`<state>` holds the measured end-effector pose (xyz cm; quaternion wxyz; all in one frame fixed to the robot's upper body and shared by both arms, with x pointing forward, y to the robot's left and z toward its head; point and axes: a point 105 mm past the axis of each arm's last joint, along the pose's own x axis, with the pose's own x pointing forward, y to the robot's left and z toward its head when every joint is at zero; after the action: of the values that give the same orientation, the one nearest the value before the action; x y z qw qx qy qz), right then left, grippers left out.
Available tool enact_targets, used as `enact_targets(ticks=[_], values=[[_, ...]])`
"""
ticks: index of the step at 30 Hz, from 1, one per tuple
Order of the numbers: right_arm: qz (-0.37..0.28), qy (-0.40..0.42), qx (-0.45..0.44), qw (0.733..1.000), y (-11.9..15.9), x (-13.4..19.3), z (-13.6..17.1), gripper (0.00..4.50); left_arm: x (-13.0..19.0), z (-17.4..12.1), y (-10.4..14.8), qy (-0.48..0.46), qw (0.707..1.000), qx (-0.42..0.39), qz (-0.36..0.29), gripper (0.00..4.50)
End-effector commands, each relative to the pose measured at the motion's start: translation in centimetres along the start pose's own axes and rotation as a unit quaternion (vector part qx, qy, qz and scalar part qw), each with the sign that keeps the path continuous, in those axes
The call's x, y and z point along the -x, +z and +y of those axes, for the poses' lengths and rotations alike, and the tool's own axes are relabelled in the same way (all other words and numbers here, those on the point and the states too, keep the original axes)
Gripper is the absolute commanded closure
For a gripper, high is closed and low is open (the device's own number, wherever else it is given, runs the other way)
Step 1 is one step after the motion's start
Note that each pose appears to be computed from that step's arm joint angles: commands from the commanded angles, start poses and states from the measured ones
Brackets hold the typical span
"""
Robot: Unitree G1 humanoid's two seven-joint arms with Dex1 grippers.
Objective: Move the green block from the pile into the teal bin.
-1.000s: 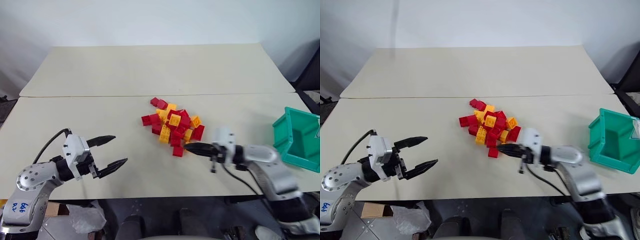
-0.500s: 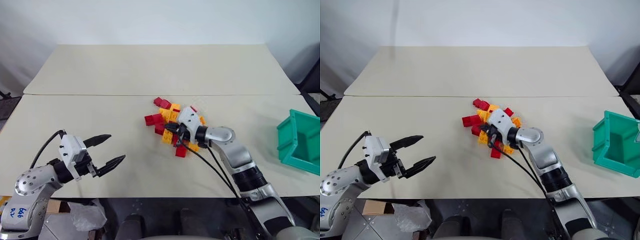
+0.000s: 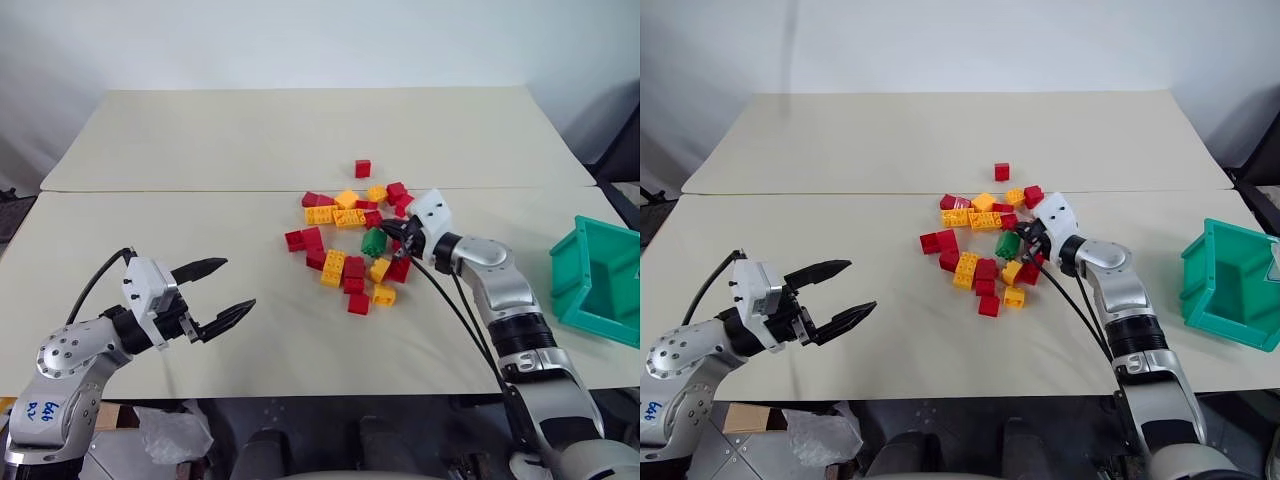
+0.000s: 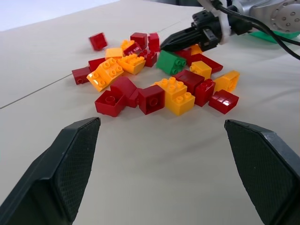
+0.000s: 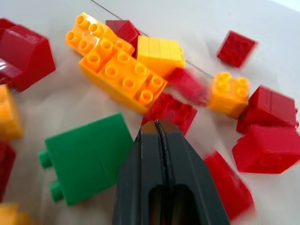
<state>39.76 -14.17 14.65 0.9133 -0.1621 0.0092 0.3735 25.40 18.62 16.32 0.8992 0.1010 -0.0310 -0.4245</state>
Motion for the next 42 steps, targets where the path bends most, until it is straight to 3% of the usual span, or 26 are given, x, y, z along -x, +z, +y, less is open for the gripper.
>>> enact_targets(ticks=[1, 4, 7, 12, 16, 19, 26, 39, 42], values=[[-0.056, 0.033, 0.028, 0.997, 3.2, 3.3, -0.8, 4.46, 0.1, 0.1, 0.3, -0.003, 1.0, -0.004, -0.008, 0.0], [-0.053, 0.036, 0.023, 0.998, 3.2, 5.9, -1.7, 4.46, 0.4, 0.3, 0.2, -0.002, 1.0, -0.005, -0.003, 0.0], [-0.025, 0.049, 0.019, 0.998, 2.4, 8.3, -1.9, 3.93, 0.6, 0.6, -0.1, 0.001, 1.0, -0.006, 0.002, 0.0], [0.026, 0.095, 0.022, 0.995, 1.6, 9.0, -0.3, 2.27, 0.9, 0.7, -0.4, 0.003, 1.0, -0.006, 0.008, 0.0], [0.023, 0.13, 0.025, 0.991, 3.1, 7.5, 1.8, 1.09, 0.9, 0.7, -0.4, -0.001, 1.0, -0.005, 0.008, 0.0], [0.037, 0.11, 0.024, 0.993, 3.5, 5.3, 1.6, 0.13, 0.6, 0.6, -0.4, -0.004, 1.0, -0.004, 0.006, 0.0], [0.09, 0.086, 0.033, 0.992, 3.6, 1.1, 1.1, 0.13, 0.1, 0.4, -0.2, -0.007, 1.0, -0.003, 0.001, 0.0], [0.137, 0.086, 0.054, 0.985, 1.8, -1.9, 0.9, 0.13, 0.2, 0.1, -0.1, -0.001, 1.0, -0.001, -0.005, 0.0], [0.137, 0.092, 0.052, 0.985, 1.8, -2.1, 1.0, 0.72, 0.2, 0.1, 0.0, 0.0, 1.0, -0.002, -0.005, 0.0]])
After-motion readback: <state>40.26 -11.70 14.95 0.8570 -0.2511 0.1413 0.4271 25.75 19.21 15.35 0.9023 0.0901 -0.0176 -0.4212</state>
